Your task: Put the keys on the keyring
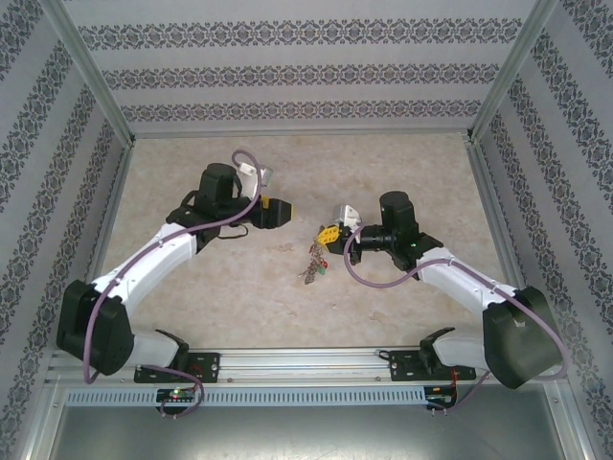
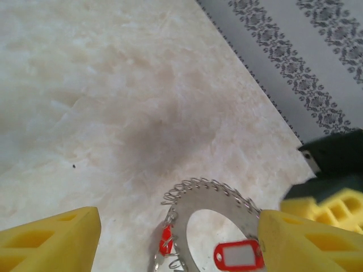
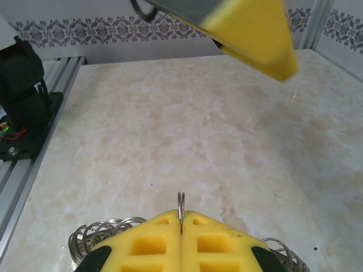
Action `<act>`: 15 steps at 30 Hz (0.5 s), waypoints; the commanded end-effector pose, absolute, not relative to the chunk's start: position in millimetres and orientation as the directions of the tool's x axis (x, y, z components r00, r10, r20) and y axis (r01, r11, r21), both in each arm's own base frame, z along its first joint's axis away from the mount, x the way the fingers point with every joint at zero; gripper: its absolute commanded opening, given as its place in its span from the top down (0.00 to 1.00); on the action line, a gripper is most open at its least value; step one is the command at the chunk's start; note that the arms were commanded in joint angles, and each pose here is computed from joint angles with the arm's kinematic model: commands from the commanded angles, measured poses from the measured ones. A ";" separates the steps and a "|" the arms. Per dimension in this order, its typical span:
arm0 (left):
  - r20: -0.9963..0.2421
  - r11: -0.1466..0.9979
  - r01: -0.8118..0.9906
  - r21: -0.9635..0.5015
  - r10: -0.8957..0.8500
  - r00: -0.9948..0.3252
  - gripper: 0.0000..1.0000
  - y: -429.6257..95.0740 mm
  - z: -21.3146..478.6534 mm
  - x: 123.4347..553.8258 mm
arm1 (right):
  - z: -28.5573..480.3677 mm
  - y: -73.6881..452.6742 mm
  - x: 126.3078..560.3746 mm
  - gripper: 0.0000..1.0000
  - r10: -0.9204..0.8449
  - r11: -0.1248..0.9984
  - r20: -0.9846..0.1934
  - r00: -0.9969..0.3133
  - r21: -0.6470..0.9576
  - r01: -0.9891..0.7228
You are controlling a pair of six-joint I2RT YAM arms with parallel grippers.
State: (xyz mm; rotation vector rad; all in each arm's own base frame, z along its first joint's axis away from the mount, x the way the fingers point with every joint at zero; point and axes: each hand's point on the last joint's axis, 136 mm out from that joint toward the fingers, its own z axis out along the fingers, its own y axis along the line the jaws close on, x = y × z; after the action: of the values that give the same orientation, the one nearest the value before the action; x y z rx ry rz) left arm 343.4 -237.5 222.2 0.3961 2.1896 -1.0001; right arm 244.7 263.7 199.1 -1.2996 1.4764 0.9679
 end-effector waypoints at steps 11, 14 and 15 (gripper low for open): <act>-0.470 0.709 0.296 -0.641 -0.057 -0.881 0.25 -240.6 182.1 370.9 | 196.4 271.8 221.8 1.00 -0.322 0.012 -0.944 0.069 -0.077 -0.997; -0.491 0.777 0.249 -0.579 -0.088 -0.867 0.26 -224.2 175.4 373.4 | 194.8 284.5 228.4 1.00 -0.324 0.015 -0.945 0.054 -0.063 -0.998; -0.505 0.800 0.229 -0.554 -0.104 -0.857 0.25 -216.6 175.0 374.8 | 195.2 290.1 234.4 1.00 -0.319 0.029 -0.947 0.037 -0.048 -0.998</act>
State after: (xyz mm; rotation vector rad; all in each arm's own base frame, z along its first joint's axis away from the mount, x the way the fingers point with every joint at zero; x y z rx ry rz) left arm 369.4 -240.7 168.9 0.1858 2.4631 -0.9987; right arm 224.0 274.9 183.7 -1.4526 1.4670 0.9713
